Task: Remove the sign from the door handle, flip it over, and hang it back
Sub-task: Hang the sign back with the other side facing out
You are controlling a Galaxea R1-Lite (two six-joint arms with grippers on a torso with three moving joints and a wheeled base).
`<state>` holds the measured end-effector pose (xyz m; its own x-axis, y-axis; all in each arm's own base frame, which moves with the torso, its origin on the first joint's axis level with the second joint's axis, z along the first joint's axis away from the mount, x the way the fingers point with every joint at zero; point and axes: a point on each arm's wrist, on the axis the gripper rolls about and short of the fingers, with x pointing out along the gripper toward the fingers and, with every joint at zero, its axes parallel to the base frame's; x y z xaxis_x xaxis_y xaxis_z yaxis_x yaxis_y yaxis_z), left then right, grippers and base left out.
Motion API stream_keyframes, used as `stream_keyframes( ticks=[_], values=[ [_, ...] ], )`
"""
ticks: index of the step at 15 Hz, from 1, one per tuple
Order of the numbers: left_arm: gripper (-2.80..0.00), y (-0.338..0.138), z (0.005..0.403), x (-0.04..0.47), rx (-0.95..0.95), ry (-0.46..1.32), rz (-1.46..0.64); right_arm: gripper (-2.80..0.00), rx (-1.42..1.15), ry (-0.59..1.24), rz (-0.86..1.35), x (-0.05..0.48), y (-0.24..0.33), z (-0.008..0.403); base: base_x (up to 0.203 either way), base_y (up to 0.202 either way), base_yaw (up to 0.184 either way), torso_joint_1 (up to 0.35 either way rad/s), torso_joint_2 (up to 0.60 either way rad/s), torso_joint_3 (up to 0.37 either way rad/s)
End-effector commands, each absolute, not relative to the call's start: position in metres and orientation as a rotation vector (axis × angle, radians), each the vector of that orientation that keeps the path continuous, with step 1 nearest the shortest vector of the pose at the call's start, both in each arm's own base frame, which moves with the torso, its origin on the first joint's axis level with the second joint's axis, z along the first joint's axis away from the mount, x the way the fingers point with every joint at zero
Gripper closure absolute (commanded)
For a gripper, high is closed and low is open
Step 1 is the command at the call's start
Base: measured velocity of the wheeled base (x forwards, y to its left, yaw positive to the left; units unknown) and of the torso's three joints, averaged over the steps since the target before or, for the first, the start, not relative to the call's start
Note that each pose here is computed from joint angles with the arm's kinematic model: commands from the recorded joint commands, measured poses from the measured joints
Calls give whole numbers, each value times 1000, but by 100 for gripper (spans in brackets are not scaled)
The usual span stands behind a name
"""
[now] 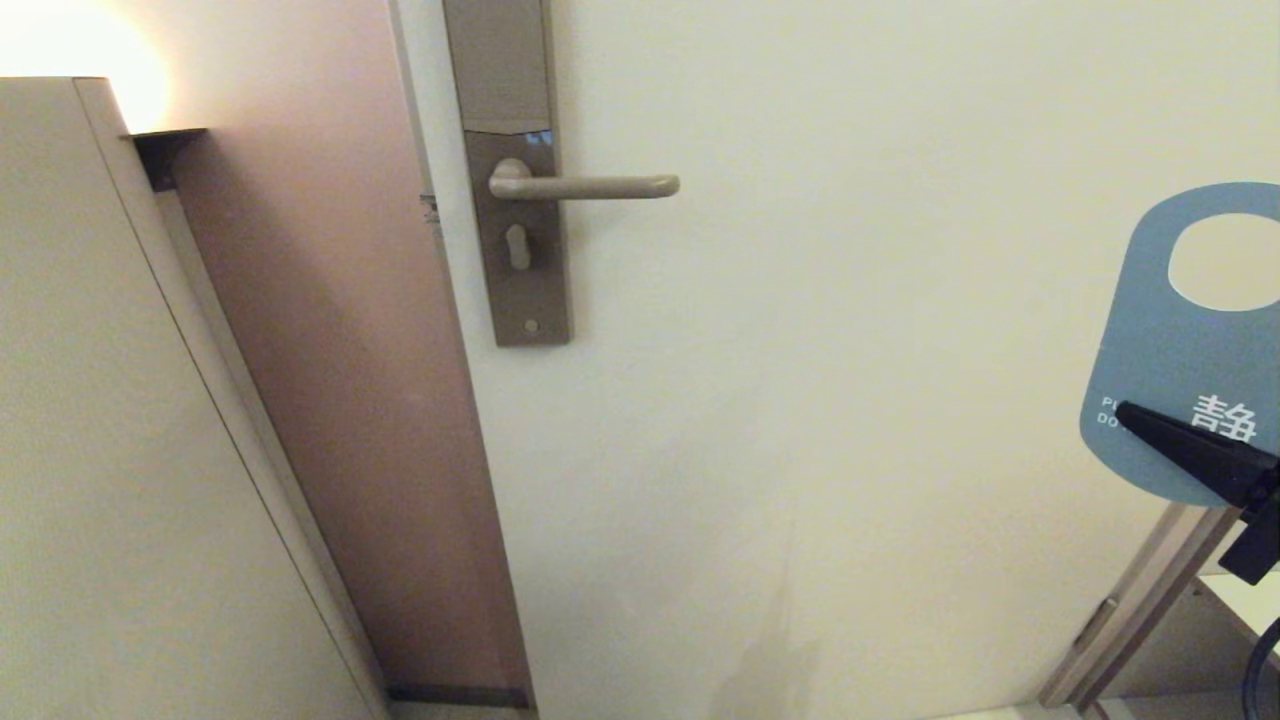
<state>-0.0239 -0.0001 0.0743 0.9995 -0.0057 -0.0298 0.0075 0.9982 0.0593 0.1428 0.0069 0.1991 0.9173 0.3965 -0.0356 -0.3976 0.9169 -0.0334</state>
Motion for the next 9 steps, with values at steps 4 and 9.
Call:
stream_keyframes(
  ticks=[4,9],
  values=[
    [0,0,74,-24,60,32,-7,0,-49,0,404,143,7,201,0,0,0,0,0,0],
    [0,0,74,-24,60,32,-7,0,-44,17,419,145,8,198,0,0,0,0,0,0]
  ],
)
